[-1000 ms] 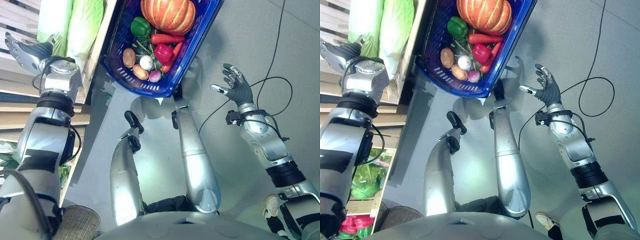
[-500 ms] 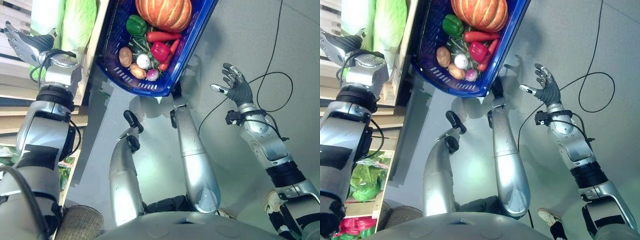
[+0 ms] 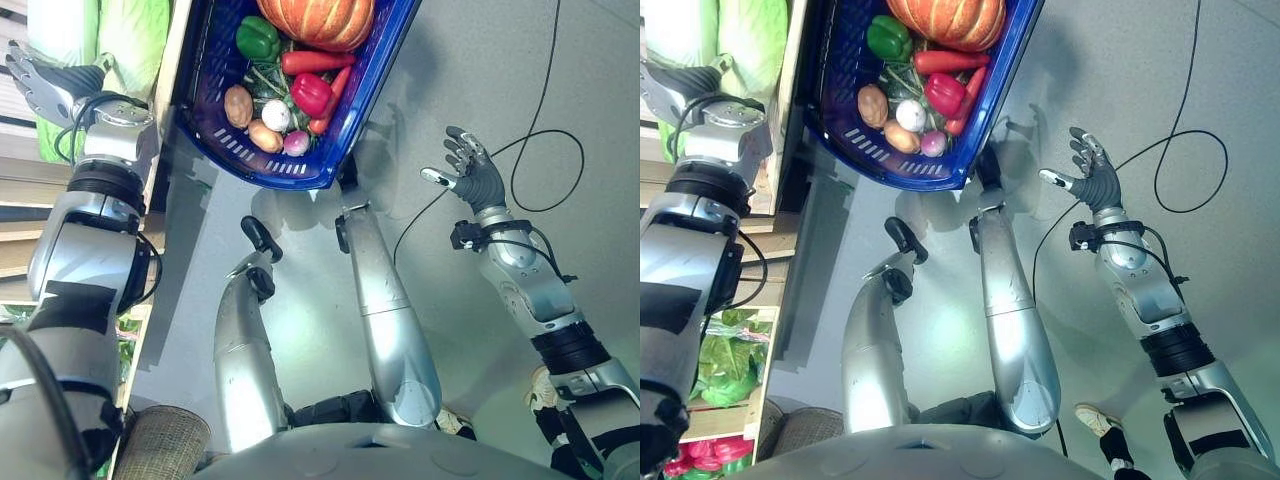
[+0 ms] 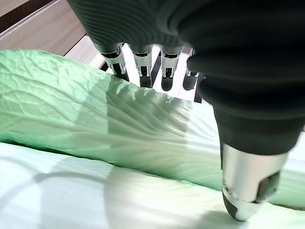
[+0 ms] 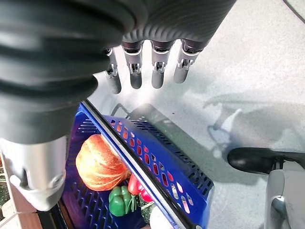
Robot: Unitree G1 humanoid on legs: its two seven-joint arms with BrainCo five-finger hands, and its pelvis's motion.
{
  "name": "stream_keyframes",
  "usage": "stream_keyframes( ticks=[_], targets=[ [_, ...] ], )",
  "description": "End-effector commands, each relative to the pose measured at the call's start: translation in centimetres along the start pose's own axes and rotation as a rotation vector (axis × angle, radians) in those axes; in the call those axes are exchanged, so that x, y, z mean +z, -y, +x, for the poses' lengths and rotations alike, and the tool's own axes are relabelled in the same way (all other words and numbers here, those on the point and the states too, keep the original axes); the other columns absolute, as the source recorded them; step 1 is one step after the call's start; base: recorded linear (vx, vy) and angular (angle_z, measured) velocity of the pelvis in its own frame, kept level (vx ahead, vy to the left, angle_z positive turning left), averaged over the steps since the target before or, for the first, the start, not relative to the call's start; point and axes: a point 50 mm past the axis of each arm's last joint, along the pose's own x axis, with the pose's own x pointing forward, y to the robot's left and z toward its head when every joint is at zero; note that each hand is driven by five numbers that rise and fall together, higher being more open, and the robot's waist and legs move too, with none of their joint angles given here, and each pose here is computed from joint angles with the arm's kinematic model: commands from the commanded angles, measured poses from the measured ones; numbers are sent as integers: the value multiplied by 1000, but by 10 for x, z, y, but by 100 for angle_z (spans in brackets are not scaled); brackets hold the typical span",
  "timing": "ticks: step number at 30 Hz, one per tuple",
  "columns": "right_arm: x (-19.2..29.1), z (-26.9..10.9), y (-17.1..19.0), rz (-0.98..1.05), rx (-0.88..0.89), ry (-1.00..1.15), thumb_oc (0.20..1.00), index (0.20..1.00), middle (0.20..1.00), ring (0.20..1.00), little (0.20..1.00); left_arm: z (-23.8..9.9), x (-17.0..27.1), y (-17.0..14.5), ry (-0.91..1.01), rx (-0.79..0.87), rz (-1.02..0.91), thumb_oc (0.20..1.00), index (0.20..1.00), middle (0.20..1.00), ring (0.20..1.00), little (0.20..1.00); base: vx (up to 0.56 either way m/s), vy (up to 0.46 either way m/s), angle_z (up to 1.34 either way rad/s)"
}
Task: Pick up fruits and vegetables into the basket
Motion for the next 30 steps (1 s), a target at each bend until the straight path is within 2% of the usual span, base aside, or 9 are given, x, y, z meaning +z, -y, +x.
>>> stream_keyframes(
  ticks=[1,13,15,16,18,19,22,30],
  targets=[
    [-2,-4,-3,42,4,20,1000,1000,1000,1000,1000,21,-38,-25,-96,100,92,1000,1000,1000,1000,1000,0,0,0],
    [-3,-3,-2,71,-10,17,1000,1000,1000,1000,1000,20,-58,-25,-207,61,65,1000,1000,1000,1000,1000,-2,1,1],
    [-3,-2,-1,69,-12,19,1000,1000,1000,1000,1000,19,-66,-23,-253,13,34,859,859,859,859,859,0,0,0],
    [-2,-1,-2,71,-14,19,1000,1000,1000,1000,1000,18,-68,-21,-264,-9,22,674,674,674,674,674,0,0,0],
    [-2,1,-1,76,-16,19,1000,1000,1000,1000,1000,16,-75,-17,-311,-81,-1,457,457,457,457,457,0,0,0],
    [-2,2,-1,79,-17,20,1000,1000,1000,1000,1000,15,-77,-15,-315,-115,-24,200,200,200,200,200,0,0,0],
    [-1,3,2,82,-20,21,1000,1000,1000,1000,1000,12,-86,-10,-342,-209,-28,200,200,200,200,200,-18,32,1],
    [2,5,7,85,-10,25,1000,1000,1000,1000,1000,9,-99,-9,-368,-265,73,200,200,200,200,200,-4,20,-1]
  ],
)
